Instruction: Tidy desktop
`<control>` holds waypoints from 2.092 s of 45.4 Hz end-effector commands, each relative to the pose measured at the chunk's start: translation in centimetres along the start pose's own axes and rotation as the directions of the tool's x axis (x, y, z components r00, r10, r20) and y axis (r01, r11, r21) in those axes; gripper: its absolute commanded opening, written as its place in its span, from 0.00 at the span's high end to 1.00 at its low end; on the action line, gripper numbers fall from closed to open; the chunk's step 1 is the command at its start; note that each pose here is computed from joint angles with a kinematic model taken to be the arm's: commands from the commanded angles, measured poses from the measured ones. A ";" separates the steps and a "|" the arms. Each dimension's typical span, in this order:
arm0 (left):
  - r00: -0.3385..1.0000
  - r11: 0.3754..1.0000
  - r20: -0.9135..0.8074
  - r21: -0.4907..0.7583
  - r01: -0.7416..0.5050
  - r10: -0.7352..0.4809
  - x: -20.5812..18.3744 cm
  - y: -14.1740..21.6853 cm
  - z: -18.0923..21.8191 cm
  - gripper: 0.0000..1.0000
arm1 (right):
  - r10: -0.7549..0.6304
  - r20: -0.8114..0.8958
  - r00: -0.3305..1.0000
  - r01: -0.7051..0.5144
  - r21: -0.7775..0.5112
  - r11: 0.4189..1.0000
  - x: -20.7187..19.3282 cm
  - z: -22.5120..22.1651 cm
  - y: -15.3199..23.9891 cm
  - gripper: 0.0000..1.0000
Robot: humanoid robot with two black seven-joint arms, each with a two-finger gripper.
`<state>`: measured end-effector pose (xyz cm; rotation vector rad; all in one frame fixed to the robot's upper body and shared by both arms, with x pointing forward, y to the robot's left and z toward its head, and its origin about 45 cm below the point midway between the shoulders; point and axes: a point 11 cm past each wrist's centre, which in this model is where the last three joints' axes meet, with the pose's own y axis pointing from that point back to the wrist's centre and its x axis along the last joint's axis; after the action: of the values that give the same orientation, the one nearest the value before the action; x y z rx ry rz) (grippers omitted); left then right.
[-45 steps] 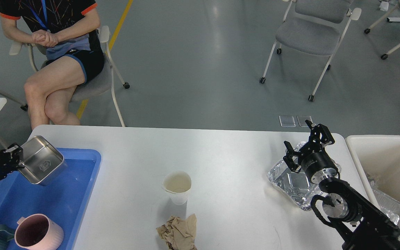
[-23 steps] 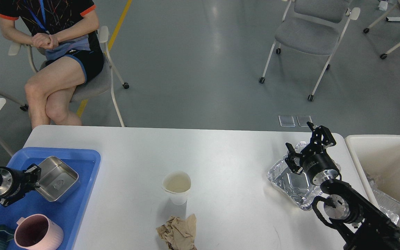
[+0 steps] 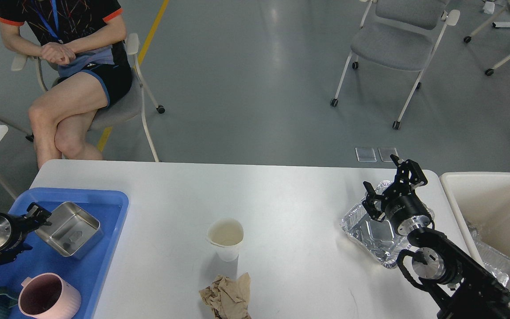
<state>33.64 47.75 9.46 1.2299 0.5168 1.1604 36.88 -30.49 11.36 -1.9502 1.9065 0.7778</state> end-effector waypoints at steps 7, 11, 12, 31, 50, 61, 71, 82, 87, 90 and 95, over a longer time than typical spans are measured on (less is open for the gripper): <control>0.958 0.933 -0.105 -0.277 0.231 -0.269 -0.3 3.2 5.6 0.20 | -0.007 0.000 1.000 0.007 -0.005 1.000 -0.1 0.2 0.1 0.00; 0.960 0.918 -0.090 -0.328 0.223 -0.265 0.5 4.5 7.9 0.16 | -0.011 -0.007 1.000 0.011 -0.012 1.000 -0.2 0.3 0.0 0.00; 0.962 0.914 -0.083 -0.342 0.218 -0.260 0.8 4.9 8.7 0.12 | -0.012 -0.007 1.000 0.012 -0.011 1.000 -0.3 0.3 0.0 0.00; 0.873 0.726 -0.231 -0.663 0.182 -0.429 -4.1 4.9 16.9 0.06 | -0.010 -0.012 1.000 0.010 -0.012 1.000 -0.3 0.2 -0.1 0.00; 0.541 0.432 -0.410 -0.897 -0.094 -0.734 -9.9 4.9 22.4 0.03 | -0.010 -0.010 1.000 0.010 -0.012 1.000 -0.4 0.3 -0.1 0.00; 0.277 0.458 -0.476 -0.879 -0.131 -0.835 -15.7 2.4 21.5 0.03 | -0.038 -0.049 0.998 0.037 -0.019 0.999 -0.9 -0.1 -0.1 0.00; 0.228 0.489 -0.500 -0.866 -0.109 -0.835 -18.2 1.1 19.4 0.03 | -0.101 -0.172 0.980 0.096 -0.035 0.995 -1.8 -2.7 -0.9 0.00; 0.215 0.469 -0.478 -0.878 -0.097 -0.851 -19.3 2.5 17.0 0.03 | -0.184 -0.424 0.887 0.065 -0.280 0.958 -0.3 -4.9 0.2 0.00; 0.205 0.485 -0.493 -0.870 -0.093 -0.845 -19.7 2.1 15.5 0.03 | -0.281 -0.543 0.791 0.022 -0.435 0.900 -0.1 -6.0 1.6 0.00; 0.200 0.497 -0.505 -0.863 -0.090 -0.840 -20.0 1.6 14.6 0.03 | -0.333 -0.594 0.732 0.001 -0.488 0.873 -0.1 -7.2 2.4 0.00; 0.200 0.506 -0.514 -0.858 -0.091 -0.834 -19.9 1.6 12.9 0.03 | -0.415 -0.661 0.625 -0.034 -0.555 0.831 0.1 -10.5 4.9 0.00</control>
<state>37.21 23.49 10.20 -0.5844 1.0248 1.2490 35.44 -35.13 18.13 -3.0286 1.9499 0.5107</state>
